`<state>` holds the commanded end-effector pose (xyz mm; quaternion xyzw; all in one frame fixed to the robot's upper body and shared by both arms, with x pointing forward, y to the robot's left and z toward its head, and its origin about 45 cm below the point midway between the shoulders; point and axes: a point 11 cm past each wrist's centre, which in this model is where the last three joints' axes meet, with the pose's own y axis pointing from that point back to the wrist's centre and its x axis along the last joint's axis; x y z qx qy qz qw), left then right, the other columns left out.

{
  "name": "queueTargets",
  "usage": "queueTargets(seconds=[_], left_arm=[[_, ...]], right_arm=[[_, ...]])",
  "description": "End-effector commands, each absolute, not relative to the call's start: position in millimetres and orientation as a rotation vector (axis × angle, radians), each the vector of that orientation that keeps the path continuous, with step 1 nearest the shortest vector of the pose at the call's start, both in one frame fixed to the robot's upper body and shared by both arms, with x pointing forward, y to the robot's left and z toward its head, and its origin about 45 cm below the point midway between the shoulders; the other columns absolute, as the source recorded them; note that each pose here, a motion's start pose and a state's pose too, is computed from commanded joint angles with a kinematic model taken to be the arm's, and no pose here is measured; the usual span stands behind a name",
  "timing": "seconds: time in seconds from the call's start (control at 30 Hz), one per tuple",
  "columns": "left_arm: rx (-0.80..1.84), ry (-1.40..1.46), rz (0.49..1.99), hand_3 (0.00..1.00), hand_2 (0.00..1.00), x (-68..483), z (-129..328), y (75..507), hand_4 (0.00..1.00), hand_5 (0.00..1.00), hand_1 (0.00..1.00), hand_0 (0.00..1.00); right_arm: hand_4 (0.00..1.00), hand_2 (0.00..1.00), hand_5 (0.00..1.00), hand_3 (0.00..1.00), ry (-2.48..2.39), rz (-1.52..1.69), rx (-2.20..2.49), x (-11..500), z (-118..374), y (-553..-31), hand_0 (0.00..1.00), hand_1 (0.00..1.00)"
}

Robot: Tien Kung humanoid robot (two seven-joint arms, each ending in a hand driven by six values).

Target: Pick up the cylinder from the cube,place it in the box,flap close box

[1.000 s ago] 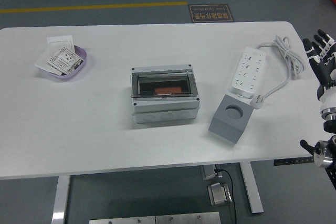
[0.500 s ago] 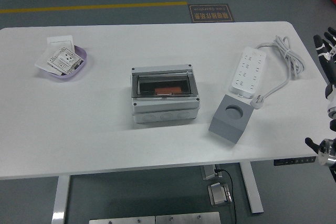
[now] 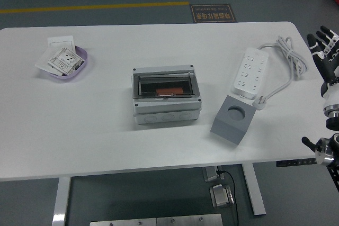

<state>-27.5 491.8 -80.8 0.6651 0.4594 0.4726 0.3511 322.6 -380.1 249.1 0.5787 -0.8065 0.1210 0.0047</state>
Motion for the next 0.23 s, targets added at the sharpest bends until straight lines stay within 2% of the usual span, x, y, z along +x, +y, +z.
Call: queueTargets(seconds=[0.23], left_arm=[[1.715,1.179,1.226,0.554,0.568,-22.7,-81.1,491.4,0.491,0.055,0.687,0.663]], right_arm=[[0.998,0.831,0.592,0.806,-2.447,0.477,1.825,324.9,252.7,-371.7,0.9,0.816]])
